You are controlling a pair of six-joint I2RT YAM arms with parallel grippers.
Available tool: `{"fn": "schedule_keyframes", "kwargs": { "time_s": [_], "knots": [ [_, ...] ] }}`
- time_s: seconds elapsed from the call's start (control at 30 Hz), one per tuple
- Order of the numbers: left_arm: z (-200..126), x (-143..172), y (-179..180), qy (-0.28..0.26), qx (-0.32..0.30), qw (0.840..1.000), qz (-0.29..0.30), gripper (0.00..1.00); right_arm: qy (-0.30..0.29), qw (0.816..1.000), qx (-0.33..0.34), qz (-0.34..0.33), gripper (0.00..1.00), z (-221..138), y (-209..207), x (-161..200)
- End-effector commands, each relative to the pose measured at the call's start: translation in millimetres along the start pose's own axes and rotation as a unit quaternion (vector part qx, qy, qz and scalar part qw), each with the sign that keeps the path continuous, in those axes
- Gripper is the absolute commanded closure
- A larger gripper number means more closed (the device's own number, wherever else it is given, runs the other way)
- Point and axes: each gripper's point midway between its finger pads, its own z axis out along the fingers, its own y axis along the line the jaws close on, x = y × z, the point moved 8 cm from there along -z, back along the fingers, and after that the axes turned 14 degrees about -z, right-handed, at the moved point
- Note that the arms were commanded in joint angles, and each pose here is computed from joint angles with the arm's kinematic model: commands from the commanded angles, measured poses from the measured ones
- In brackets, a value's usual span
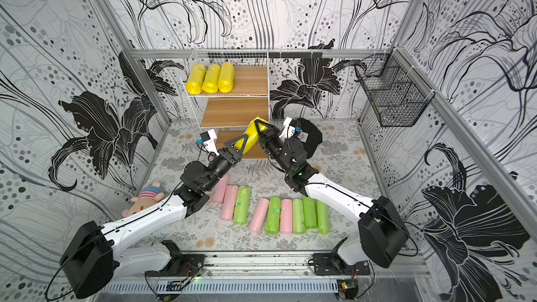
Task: Sort the rolls of trash bags by color and place them on the shelf
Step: Pick up the roll of trash bags from the center of the board.
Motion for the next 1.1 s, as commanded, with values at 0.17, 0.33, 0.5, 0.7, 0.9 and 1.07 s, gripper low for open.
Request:
{"fn": "schedule_keyframes", "kwargs": {
  "time_s": [0.17, 0.33, 0.5, 0.7, 0.9, 1.07],
  "knots": [
    [2, -3, -1, 0.003, 0.021, 1.0, -0.011, 0.53, -0.009, 0.999, -0.043, 0.01, 0.67, 4, 22, -8],
    [0, -6, -1, 0.0, 0.026, 1.0, -0.007, 0.78, -0.007, 0.999, -0.033, 0.008, 0.66, 6, 17, -6],
    [-1, -8, -3, -0.005, 0.03, 1.0, -0.003, 1.0, 0.001, 0.999, 0.004, -0.038, 0.45, 5, 18, -9],
    [-4, -15, -22, -0.028, 0.036, 0.998, 0.041, 1.0, -0.01, 0.992, 0.055, -0.11, 0.06, -11, 21, -20],
    [-5, -30, -69, -0.058, -0.027, 0.979, 0.194, 1.0, -0.043, 0.974, 0.108, -0.197, 0.0, -45, 32, -39],
    [8, -39, -113, -0.071, -0.098, 0.932, 0.343, 1.0, -0.046, 0.954, 0.139, -0.263, 0.0, -64, 40, -50]
  ]
}}
